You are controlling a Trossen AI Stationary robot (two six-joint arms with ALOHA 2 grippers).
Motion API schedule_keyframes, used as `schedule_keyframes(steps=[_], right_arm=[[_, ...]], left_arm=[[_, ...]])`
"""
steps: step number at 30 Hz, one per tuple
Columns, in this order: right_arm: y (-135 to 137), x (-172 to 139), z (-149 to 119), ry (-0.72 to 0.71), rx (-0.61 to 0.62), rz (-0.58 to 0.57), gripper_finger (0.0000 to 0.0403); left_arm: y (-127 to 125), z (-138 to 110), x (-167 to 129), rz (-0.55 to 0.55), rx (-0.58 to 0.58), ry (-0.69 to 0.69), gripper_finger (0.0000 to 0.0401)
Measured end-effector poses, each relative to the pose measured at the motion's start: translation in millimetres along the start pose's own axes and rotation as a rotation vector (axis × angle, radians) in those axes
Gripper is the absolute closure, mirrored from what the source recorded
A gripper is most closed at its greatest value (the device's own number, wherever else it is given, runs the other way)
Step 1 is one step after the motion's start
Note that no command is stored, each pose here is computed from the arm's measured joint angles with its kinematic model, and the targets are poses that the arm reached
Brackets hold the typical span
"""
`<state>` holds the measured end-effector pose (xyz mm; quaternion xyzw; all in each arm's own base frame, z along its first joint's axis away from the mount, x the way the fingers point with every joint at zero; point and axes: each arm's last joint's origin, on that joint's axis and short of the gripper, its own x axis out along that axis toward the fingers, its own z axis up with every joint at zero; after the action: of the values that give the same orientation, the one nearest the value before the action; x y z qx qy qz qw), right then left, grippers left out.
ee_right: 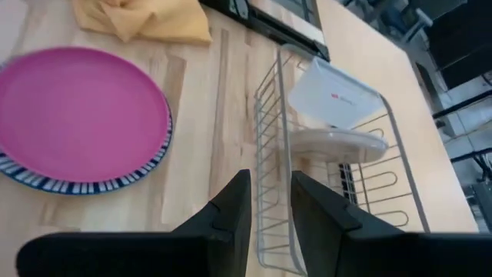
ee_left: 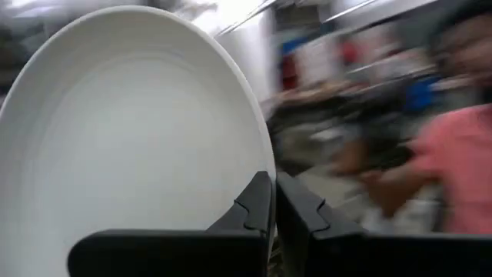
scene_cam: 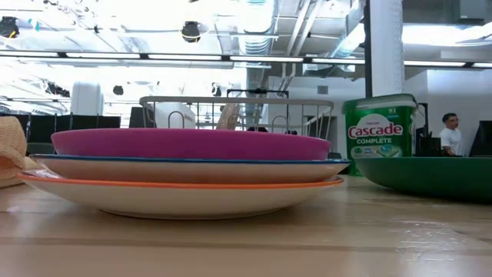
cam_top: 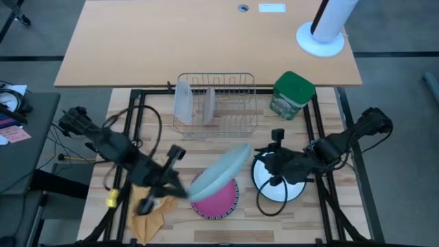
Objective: Sort dishes
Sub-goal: Put the light blue plate into the dish rack
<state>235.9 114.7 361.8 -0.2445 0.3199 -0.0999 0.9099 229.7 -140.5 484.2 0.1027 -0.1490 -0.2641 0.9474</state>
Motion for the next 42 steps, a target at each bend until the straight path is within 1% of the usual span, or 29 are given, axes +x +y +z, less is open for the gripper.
schedule_keyframes(steps=[3, 5, 9, 12, 15, 18, 21, 22, 23, 26, 37, 42], right_arm=[[-1, 1, 0, 0.003, 0.031, 0.017, 0.0308], [-3, 2, 0, 0.006, 0.057, 0.019, 0.0307], [-1, 0, -1, 0.013, 0.093, 0.039, 0.0308], [3, -4, -1, 0.006, 0.115, 0.058, 0.0308], [7, -7, -1, -0.002, 0.144, 0.074, 0.0308], [11, -10, -1, -0.01, 0.164, 0.087, 0.0308], [14, -13, 0, -0.024, 0.181, 0.1, 0.0308], [14, -13, 1, -0.028, 0.189, 0.101, 0.0308], [14, -14, 1, -0.032, 0.194, 0.103, 0.0308], [14, -14, 3, -0.049, 0.211, 0.105, 0.0308], [13, -12, 7, -0.074, 0.241, 0.099, 0.0308], [13, -12, 7, -0.074, 0.24, 0.1, 0.0308]], left_arm=[[-1, 3, -1, -0.058, 0.053, -0.059, 0.0401], [-4, -2, 1, -0.079, 0.089, -0.097, 0.0401], [-6, -22, 3, -0.041, 0.126, -0.239, 0.0401], [-4, -45, -4, 0.014, 0.108, -0.325, 0.0401], [-1, -75, -20, 0.048, 0.048, -0.4, 0.0401], [-1, -103, -43, 0.023, -0.029, -0.534, 0.0401], [-8, -129, -70, -0.028, -0.036, -0.652, 0.0401], [-11, -138, -78, -0.03, -0.032, -0.669, 0.0401], [-14, -148, -85, -0.034, -0.023, -0.657, 0.0401], [-21, -162, -97, -0.039, 0.043, -0.601, 0.0401], [-36, -158, -101, -0.192, 0.147, -0.652, 0.0401], [-38, -158, -101, -0.193, 0.18, -0.657, 0.0401]])
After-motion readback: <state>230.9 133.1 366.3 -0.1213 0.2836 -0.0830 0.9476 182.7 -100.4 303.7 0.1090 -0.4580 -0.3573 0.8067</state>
